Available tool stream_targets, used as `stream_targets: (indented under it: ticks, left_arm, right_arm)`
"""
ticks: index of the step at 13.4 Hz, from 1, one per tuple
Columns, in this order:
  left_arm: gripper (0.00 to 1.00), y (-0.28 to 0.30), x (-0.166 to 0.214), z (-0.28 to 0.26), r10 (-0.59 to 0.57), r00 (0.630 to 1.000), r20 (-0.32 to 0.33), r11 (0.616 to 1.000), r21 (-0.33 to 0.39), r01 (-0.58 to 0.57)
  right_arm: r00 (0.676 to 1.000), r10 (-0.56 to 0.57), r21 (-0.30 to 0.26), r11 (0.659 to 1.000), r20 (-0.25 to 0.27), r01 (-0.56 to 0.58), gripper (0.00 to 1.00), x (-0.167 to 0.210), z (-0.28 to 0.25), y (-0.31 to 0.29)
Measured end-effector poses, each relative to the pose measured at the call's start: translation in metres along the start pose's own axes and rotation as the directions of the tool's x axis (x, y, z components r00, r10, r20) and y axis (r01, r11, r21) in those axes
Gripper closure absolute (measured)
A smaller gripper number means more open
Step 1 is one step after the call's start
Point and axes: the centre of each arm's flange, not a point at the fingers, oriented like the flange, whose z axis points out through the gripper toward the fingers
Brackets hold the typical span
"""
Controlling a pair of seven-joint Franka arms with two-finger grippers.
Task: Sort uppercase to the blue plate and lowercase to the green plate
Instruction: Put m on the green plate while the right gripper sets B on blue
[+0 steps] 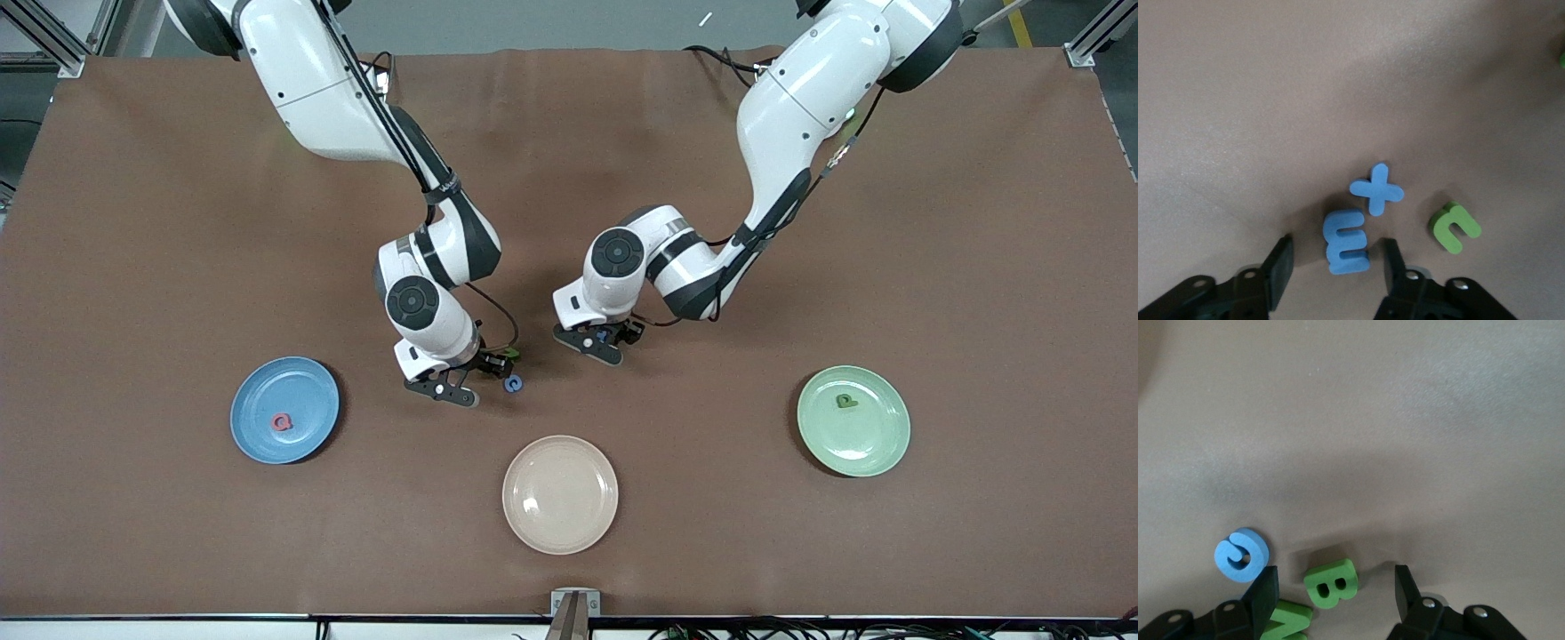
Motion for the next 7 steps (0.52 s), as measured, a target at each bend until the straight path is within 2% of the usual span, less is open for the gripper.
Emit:
stream_targets:
  ticks: [2, 3, 5, 6, 7]
  left_arm:
    - [0.64, -0.002, 0.003, -0.003, 0.002, 1.0, -0.01, 1.0, 0.006, -0.002]
    - [0.74, -0.004, 0.004, -0.004, -0.001, 1.0, -0.013, 1.0, 0.007, 0.001]
    - [0.73, -0.023, 0.012, -0.008, -0.007, 0.999, -0.033, 0.999, 0.037, 0.008]
    - [0.73, -0.042, 0.018, -0.015, -0.024, 0.998, -0.05, 0.998, 0.054, 0.027]
    - [0.73, -0.065, 0.025, -0.026, -0.049, 0.997, -0.065, 0.997, 0.064, 0.053]
  right_arm:
    - [1.0, -0.009, -0.002, 1.0, 0.002, 0.009, 0.33, -0.005, 0.002, -0.004]
    - [1.0, -0.012, -0.003, 1.0, 0.003, 0.012, 0.33, -0.006, 0.002, -0.005]
    - [1.0, -0.013, -0.003, 1.0, 0.003, 0.013, 0.45, -0.007, 0.003, -0.005]
    - [1.0, -0.013, -0.003, 1.0, 0.002, 0.013, 0.45, -0.007, 0.003, -0.005]
    - [1.0, -0.013, -0.002, 1.0, 0.001, 0.013, 0.52, -0.006, 0.004, -0.005]
